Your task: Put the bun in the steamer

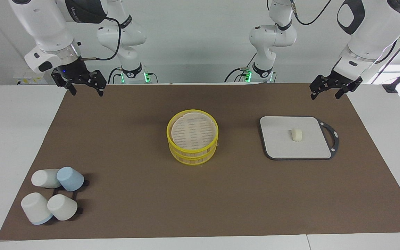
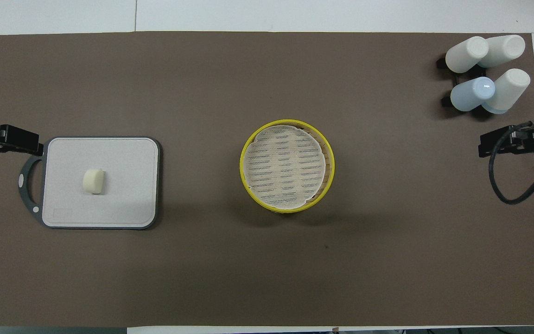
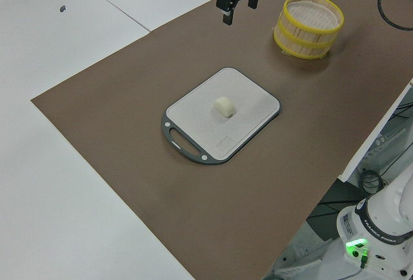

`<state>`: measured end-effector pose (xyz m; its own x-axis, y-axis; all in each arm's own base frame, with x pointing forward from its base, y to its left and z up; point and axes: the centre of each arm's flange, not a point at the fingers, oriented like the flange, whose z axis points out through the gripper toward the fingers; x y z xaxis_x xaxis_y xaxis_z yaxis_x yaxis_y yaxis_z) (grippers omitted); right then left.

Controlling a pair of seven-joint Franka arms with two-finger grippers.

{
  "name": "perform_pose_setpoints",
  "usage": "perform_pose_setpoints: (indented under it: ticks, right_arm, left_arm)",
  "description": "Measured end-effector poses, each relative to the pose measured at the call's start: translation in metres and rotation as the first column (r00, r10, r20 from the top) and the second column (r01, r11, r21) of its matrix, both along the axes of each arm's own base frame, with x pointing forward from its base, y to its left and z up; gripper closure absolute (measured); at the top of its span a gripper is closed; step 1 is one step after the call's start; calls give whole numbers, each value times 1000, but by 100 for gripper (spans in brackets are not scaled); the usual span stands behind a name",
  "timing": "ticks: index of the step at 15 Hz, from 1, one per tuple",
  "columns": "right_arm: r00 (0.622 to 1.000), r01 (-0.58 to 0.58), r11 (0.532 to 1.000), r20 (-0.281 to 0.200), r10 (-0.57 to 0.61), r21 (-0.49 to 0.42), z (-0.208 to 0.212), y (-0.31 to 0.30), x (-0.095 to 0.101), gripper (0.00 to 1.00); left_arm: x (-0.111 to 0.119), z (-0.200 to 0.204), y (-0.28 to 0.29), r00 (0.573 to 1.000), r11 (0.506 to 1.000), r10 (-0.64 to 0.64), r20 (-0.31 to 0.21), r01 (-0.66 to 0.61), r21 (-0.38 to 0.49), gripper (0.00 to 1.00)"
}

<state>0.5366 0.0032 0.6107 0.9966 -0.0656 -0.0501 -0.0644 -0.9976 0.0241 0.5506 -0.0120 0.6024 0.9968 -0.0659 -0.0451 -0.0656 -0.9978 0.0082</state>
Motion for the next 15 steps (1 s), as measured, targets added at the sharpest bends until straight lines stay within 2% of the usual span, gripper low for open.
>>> perform_pose_setpoints:
  ticks: [5, 8, 11, 13, 15]
  right_arm:
    - [1000, -10, 1000, -1, 10, 1, 0, 6, 0, 0]
    - [998, -57, 998, -3, 57, 12, 0, 33, -2, 0]
    - [992, -120, 991, 33, 118, 58, -2, 109, -4, 0]
    - [994, -106, 993, 21, 105, 59, -21, 188, -5, 0]
    - [996, -88, 995, 9, 88, 50, -55, 292, -3, 0]
  left_arm:
    - [0, -1, 0, 1000, 1000, 0, -1, 0, 0, 0]
    - [0, -2, 0, 1000, 1000, -1, -1, 1, 0, 0]
    - [-1, -7, -2, 1000, 1000, -3, -7, 3, 0, 0]
    - [-3, -15, -1, 1000, 1000, -3, -6, 3, -1, 0]
    - [-8, -35, 1, 1000, 1000, 0, 18, 0, -4, 0]
